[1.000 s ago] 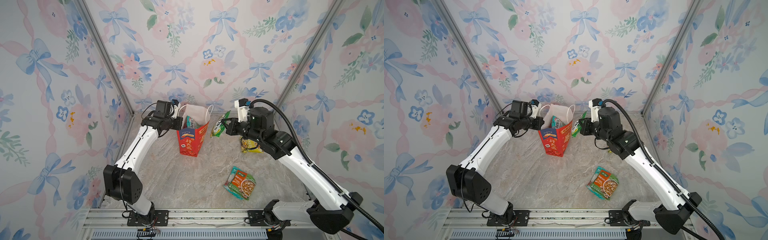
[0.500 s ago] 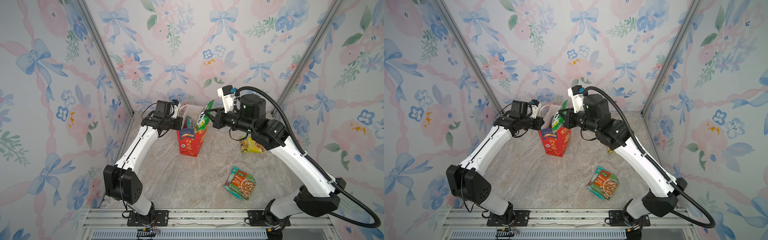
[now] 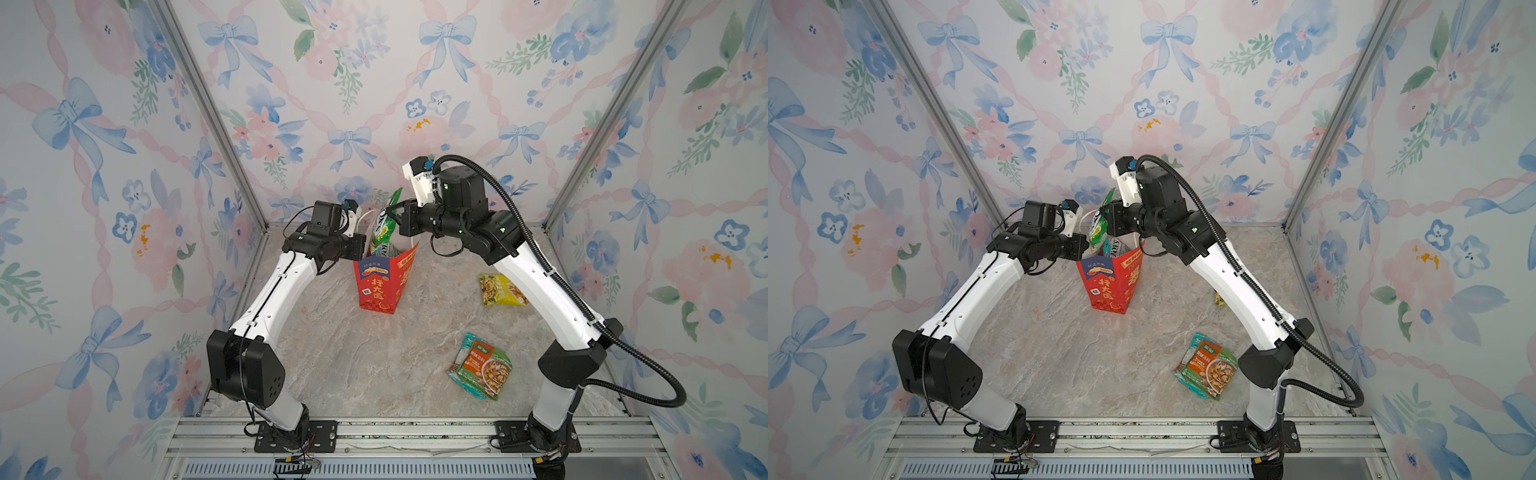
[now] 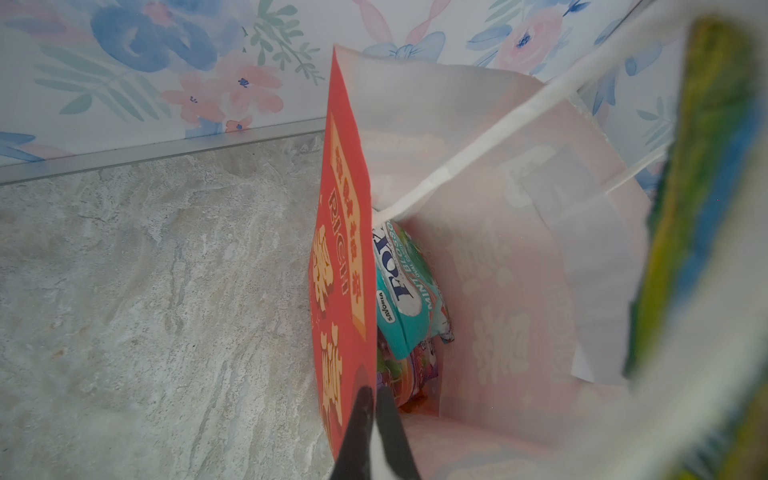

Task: Place the snacks into the paper bag
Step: 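Lower the green Spring Tea bag into the paper bag and open the right gripper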

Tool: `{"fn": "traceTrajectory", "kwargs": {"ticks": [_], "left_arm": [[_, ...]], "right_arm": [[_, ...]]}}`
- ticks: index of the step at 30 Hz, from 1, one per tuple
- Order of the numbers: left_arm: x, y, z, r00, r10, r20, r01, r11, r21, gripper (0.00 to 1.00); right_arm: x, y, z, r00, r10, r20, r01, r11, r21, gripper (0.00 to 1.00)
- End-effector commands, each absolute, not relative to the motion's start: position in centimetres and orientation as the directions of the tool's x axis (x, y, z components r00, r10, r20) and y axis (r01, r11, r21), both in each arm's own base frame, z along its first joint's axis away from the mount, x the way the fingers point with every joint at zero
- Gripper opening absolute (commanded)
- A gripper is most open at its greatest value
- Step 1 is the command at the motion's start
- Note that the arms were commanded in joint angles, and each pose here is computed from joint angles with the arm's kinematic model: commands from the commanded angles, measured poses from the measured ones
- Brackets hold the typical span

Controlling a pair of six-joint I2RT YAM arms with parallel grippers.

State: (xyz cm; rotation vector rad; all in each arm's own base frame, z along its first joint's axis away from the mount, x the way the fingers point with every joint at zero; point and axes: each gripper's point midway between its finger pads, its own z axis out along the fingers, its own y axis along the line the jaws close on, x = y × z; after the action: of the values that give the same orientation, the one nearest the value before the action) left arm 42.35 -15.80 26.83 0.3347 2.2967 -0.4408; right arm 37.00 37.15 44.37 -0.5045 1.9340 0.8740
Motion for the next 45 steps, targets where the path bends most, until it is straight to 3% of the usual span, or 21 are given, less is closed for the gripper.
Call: {"fn": "traceTrajectory", "kwargs": {"ticks": [1,13,45], "left_arm": [[41.4,-16.2,26.1,-0.700,0.117,-0.705,0.381,0.896,-0.229,0.00],[41.5,-16.2,25.8,-0.704,0.119,-0.701,0.377,0.898,-0.227,0.00],[41.5,-16.3,26.0,-0.702,0.119,-0.702,0.381,0.896,-0.228,0.00]], "right_arm": [[37.7,36.1,45.9,-0.466,0.020,-0.885,-0.661,0.657,0.363,0.00],[41.5,33.2,40.4,-0.565,-0.008,-0.825,-0.566,0.732,0.380,0.00],[40.6,32.4,36.0,-0.612,-0.130,-0.780,-0.530,0.800,0.282,0.00]]}}
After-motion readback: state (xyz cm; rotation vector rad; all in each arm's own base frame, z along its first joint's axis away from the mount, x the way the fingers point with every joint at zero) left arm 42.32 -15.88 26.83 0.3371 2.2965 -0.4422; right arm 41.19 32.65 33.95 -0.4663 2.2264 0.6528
